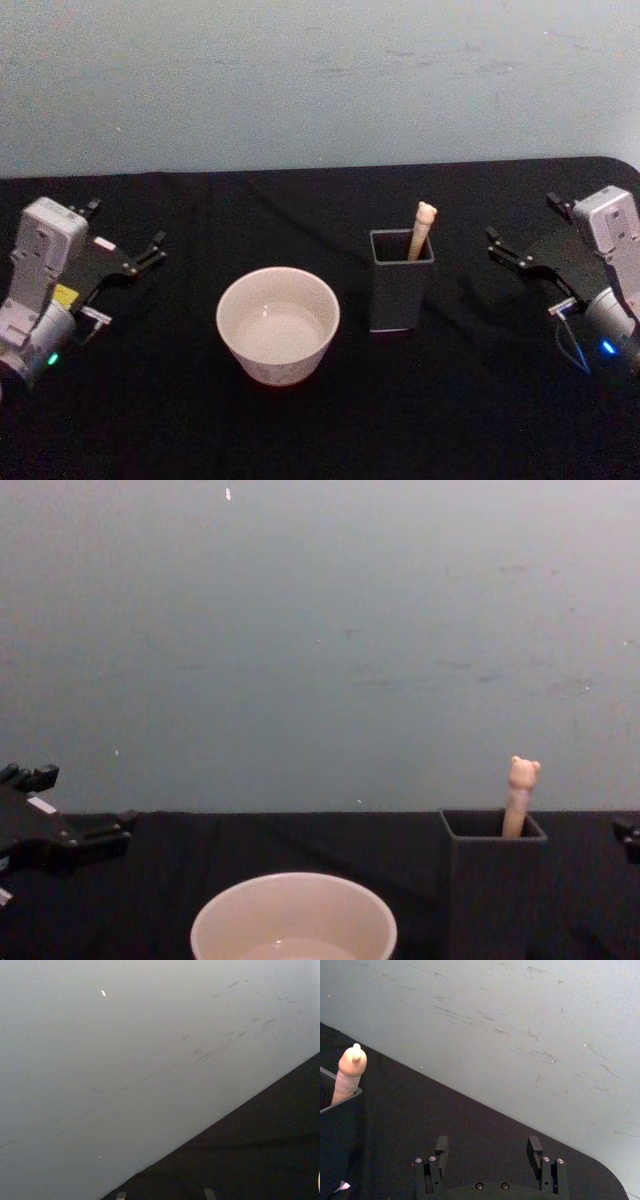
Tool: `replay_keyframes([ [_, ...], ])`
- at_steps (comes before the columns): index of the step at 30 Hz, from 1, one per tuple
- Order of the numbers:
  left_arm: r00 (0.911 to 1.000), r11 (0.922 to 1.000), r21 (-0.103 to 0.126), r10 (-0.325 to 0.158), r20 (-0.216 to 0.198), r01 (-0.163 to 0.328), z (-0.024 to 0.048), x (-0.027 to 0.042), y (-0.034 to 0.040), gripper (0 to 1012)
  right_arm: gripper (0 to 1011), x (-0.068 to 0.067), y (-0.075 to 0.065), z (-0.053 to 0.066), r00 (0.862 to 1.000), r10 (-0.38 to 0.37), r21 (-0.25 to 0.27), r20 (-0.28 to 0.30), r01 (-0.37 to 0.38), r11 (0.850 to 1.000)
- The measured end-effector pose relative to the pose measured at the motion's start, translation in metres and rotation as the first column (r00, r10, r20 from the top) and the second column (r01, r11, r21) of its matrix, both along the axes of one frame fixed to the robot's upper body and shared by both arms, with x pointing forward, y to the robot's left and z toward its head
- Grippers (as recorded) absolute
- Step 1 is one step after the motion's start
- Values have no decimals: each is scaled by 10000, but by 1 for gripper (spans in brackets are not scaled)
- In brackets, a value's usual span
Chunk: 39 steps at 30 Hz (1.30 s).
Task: Pick up the stirring spoon with one hand, stir inside the cup, then place it back in its original position.
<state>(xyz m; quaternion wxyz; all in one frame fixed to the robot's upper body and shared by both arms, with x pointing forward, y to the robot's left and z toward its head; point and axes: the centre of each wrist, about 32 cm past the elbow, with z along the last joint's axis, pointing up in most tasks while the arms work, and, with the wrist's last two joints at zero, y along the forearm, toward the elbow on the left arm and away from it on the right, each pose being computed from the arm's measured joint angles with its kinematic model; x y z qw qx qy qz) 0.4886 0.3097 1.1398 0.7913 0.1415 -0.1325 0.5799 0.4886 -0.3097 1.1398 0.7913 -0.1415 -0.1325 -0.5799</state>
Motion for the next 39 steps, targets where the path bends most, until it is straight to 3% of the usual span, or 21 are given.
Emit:
replay_keyframes([
  [39,10000,10000,0,0,0,0,0,0,0,1001,1003,0,0,0,10000,0,0,-1,0,10000],
])
